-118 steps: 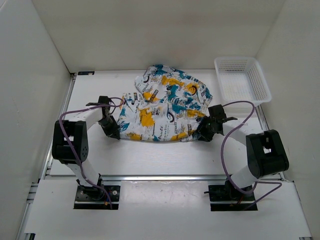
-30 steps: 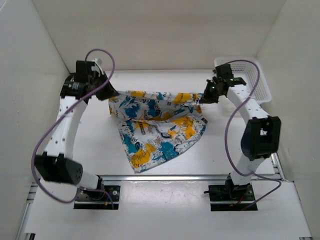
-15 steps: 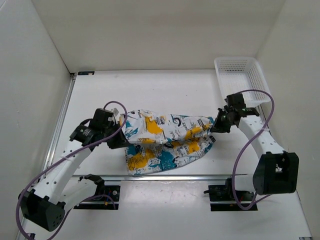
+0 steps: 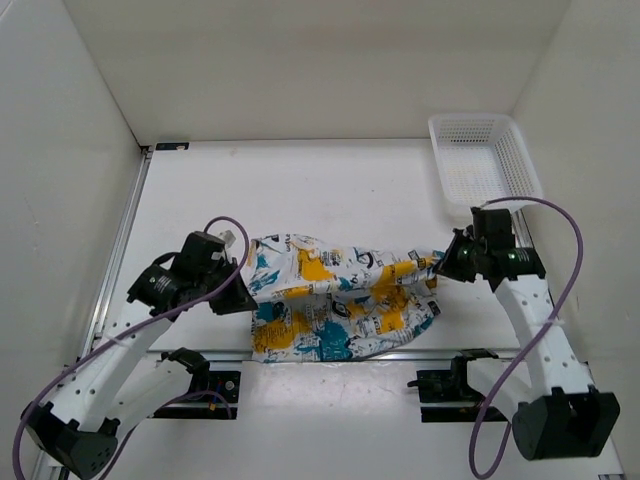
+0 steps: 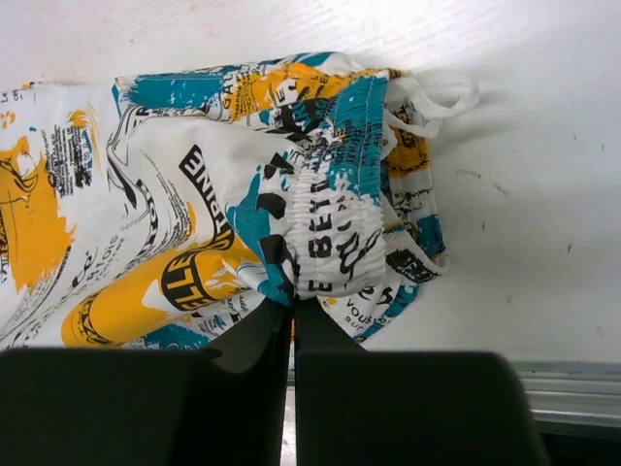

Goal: Fold and stack the shorts
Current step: Fold the shorts

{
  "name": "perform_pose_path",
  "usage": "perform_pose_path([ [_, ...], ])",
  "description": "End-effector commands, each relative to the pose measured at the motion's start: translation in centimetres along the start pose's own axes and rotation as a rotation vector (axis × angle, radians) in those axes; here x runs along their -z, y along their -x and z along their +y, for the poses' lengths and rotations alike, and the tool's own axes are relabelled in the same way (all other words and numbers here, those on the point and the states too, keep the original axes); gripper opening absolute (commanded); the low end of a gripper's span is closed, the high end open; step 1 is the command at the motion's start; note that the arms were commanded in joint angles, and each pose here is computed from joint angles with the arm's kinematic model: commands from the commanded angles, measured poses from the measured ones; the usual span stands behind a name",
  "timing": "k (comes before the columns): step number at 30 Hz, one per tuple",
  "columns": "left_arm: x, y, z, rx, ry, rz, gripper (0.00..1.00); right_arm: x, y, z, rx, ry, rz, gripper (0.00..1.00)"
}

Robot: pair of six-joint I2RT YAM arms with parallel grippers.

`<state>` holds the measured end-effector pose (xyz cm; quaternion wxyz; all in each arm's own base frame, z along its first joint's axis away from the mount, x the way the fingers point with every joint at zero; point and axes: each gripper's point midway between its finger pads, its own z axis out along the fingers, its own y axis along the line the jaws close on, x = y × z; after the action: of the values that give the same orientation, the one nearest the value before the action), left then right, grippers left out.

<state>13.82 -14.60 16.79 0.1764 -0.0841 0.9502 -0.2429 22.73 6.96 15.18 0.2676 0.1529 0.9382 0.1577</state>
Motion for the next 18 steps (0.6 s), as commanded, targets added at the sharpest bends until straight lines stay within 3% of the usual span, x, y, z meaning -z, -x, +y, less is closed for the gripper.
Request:
perform_pose_path([
  [1, 0.1, -2.3, 0.7, -0.008, -0.028, 0.052, 0.1, 0.4, -2.7, -2.0, -0.073, -0.068, 0.023, 0.0],
  [3, -0.4, -4.5, 0.7, 0.0, -0.08, 0.129, 0.1, 0.5, -4.3, -2.0, -0.15, -0.038, 0.026, 0.01],
  [4, -0.7, -5.3, 0.7, -0.014, -0.11, 0.156, 0.1, 0.5, -4.8, -1.7, -0.172, -0.016, 0.033, 0.17],
  [7, -1.9, -7.3, 2.0, -0.02, -0.096, 0.24, 0.54, 0.5, -5.6, -1.8, -0.236, -0.007, 0.027, 0.65],
  [8, -2.1, -6.8, 2.2, -0.015, -0.057, 0.239, 0.79, 0.6, -5.6, -2.3, -0.248, -0.036, 0.012, 0.7],
  [10, -2.2, -4.7, 3.0, 0.008, 0.05, 0.159, 0.99, 0.9, -4.9, -3.4, -0.29, -0.115, -0.027, 0.76],
  [11, -2.0, -3.0, 2.4, 0.04, 0.073, 0.118, 1.0, 1.1, -4.3, -3.7, -0.289, -0.137, -0.046, 0.8],
  [15, -3.4, 2.4, 2.5, 0.108, 0.145, -0.026, 1.0, 0.4, -1.8, -2.8, -0.247, -0.119, -0.084, 0.78],
  [18, -6.6, 5.5, 2.7, 0.155, 0.189, -0.028, 1.0, -2.1, -2.9, -2.1, -0.219, -0.097, 0.055, 0.74],
])
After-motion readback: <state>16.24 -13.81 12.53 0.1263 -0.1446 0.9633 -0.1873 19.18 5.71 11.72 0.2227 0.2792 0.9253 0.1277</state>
